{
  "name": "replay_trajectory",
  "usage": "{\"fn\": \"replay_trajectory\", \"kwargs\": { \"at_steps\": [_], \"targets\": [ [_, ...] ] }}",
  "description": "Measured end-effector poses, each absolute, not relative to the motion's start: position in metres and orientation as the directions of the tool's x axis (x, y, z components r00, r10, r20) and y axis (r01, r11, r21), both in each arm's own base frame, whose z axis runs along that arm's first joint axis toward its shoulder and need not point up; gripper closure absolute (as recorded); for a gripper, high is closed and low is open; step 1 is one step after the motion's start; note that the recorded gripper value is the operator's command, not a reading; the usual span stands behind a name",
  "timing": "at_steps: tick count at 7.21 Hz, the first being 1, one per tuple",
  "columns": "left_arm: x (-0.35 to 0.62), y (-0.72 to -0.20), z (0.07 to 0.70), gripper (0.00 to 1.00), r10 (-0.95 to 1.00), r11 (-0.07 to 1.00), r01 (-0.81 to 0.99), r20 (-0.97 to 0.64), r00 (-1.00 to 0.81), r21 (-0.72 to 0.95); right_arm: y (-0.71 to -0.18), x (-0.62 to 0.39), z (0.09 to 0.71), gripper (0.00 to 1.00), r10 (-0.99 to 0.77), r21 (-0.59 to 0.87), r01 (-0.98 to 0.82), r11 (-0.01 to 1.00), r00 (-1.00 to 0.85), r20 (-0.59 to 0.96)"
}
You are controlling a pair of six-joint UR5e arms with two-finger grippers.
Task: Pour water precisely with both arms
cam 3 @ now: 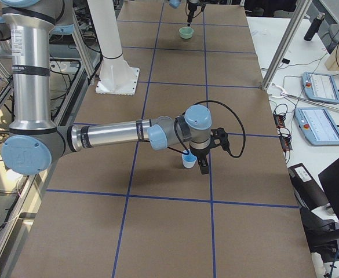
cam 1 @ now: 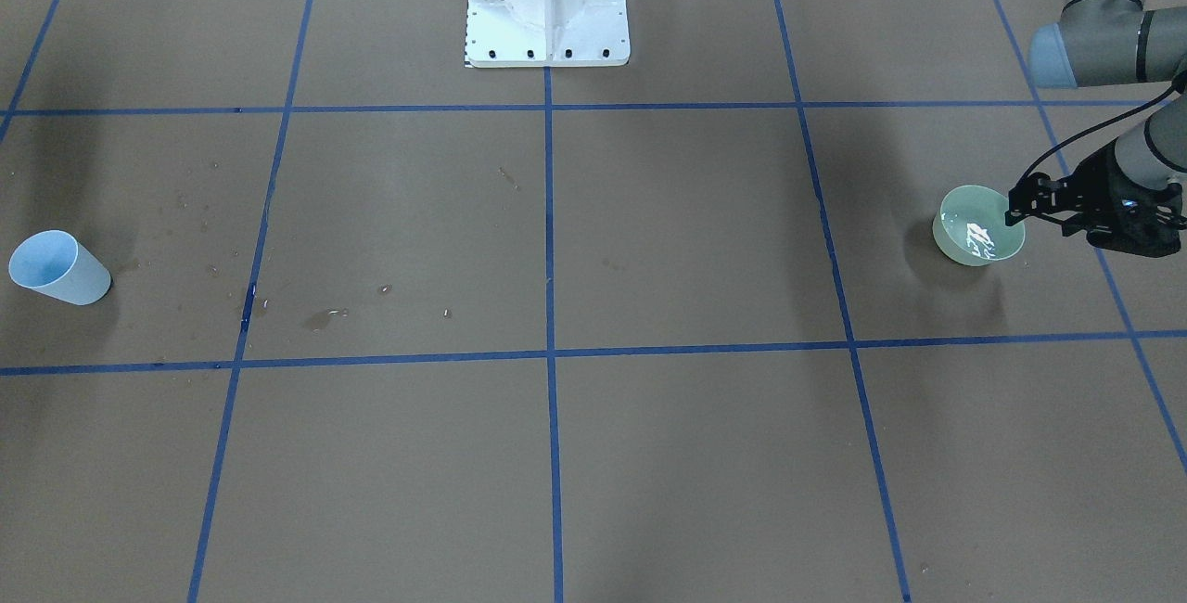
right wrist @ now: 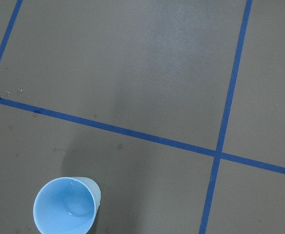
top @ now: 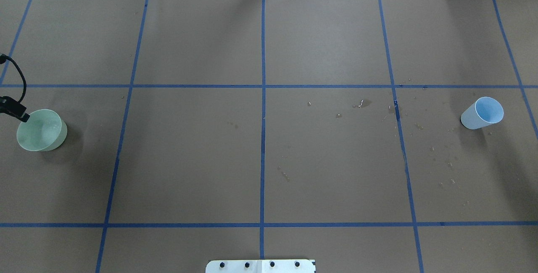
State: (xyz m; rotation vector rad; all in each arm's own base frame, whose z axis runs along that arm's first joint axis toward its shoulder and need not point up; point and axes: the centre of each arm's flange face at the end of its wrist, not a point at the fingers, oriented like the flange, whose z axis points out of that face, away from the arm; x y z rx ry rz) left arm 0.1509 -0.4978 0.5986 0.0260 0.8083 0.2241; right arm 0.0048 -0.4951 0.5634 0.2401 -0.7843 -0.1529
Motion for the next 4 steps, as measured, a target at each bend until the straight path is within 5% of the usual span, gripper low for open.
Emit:
{"fn": "replay_trajectory", "kwargs": {
  "at_steps": [4],
  "targets": [
    [0.024, -0.515, 0.601, 0.01, 0.156, 0.984, -0.05, -0.7, 0.697, 0.169, -0.488, 0.006, 0.592, 0.01, -0.207, 0.236, 0.057, 0.97, 0.703, 0.68]
  ]
}}
